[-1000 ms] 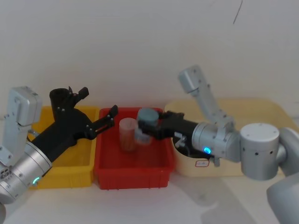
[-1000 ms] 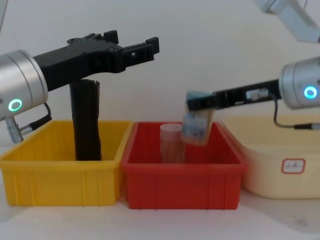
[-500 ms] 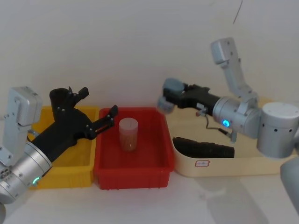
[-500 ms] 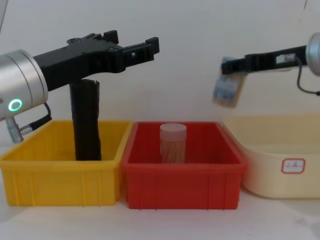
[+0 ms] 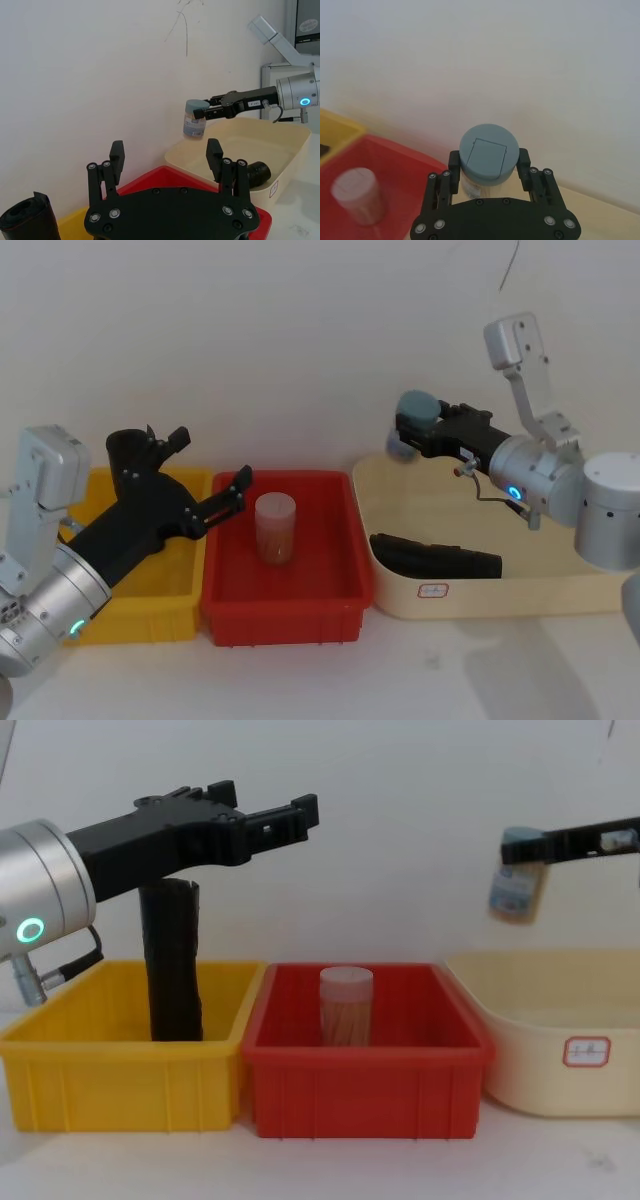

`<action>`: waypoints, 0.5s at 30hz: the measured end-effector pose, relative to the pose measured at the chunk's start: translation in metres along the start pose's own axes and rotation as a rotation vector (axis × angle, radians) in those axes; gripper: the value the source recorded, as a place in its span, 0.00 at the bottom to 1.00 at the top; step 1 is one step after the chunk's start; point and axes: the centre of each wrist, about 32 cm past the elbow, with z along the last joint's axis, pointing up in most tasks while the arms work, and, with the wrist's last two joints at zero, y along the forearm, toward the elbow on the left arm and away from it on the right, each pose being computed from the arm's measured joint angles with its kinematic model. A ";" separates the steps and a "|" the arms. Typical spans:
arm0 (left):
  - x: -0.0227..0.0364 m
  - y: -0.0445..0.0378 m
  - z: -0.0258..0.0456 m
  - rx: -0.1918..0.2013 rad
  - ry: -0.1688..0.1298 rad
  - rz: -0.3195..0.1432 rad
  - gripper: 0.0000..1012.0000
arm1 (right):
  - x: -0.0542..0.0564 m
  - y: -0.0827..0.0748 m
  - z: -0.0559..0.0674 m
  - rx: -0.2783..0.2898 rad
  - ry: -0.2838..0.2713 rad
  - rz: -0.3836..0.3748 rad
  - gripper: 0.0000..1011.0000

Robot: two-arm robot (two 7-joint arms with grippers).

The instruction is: Pick up the garbage bag with the one hand and transfer it to the other hand.

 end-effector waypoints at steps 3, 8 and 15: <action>0.0000 0.0000 0.0000 0.000 0.000 0.000 0.99 | 0.004 -0.001 -0.006 -0.009 -0.037 -0.020 0.66; 0.0000 0.0000 0.0000 0.000 0.000 0.000 0.99 | 0.006 -0.002 -0.017 -0.026 -0.084 -0.035 0.66; 0.0000 0.0000 0.0000 0.000 0.000 0.000 0.99 | 0.008 -0.004 -0.031 -0.058 -0.132 -0.039 0.66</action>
